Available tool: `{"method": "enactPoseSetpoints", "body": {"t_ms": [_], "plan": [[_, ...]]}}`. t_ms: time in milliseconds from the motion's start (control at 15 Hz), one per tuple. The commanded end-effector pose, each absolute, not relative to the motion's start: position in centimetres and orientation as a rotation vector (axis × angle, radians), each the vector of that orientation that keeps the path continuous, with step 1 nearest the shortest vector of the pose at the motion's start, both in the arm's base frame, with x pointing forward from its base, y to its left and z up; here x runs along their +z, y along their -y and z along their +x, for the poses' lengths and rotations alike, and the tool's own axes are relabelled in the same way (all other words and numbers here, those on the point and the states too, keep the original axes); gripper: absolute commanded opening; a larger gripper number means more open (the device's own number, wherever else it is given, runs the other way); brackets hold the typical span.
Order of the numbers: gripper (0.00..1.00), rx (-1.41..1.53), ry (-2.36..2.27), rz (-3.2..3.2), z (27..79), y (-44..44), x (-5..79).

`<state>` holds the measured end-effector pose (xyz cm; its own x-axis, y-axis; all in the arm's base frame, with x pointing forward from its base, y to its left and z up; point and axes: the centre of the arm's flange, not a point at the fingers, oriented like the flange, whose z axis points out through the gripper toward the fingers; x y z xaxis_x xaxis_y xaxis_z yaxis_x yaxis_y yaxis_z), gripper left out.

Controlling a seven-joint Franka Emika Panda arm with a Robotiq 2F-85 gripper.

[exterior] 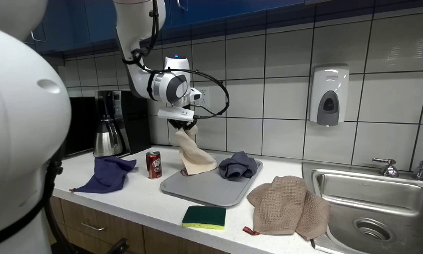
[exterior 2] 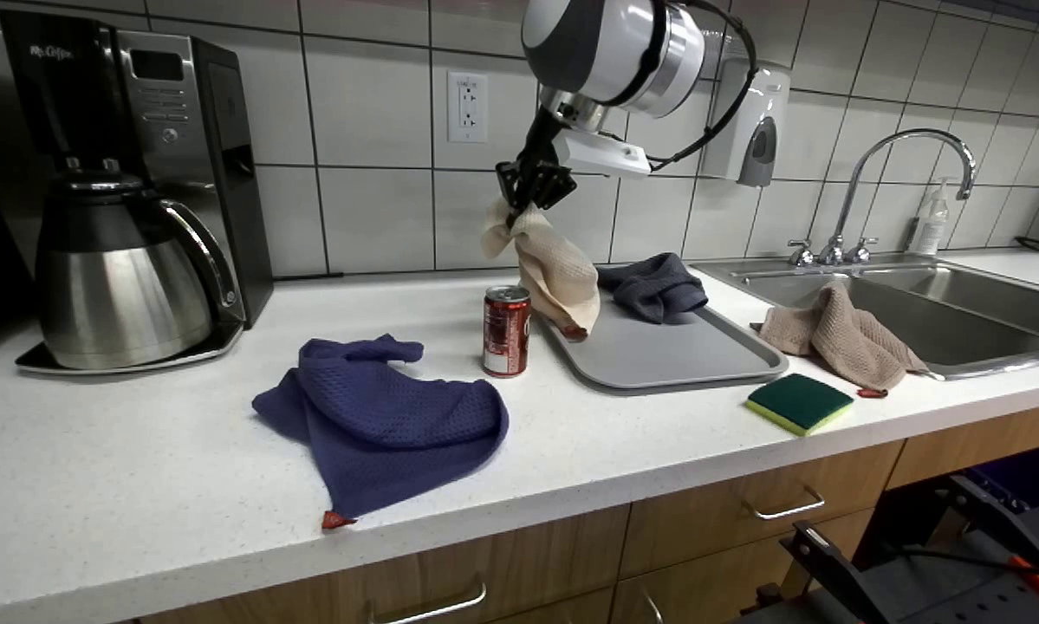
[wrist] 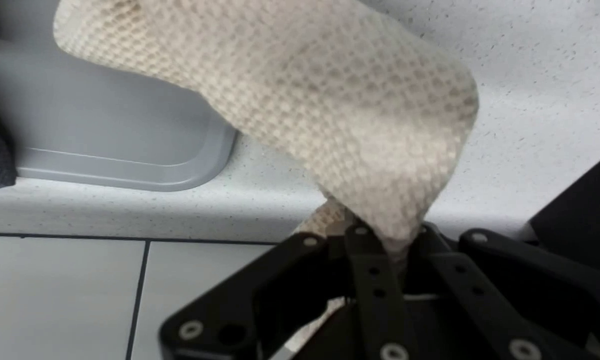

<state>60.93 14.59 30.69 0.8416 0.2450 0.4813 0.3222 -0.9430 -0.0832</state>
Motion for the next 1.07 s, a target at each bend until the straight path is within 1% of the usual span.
{"method": "enactPoseSetpoints", "body": {"t_ms": [0,600,1000], "plan": [[0.02,-0.737,0.517,-2.827,61.9,-15.2,30.9],[0.02,-0.706,0.653,-2.788,61.0,-19.3,31.7],[0.02,-0.721,0.705,-2.758,60.8,-20.3,31.9]]}}
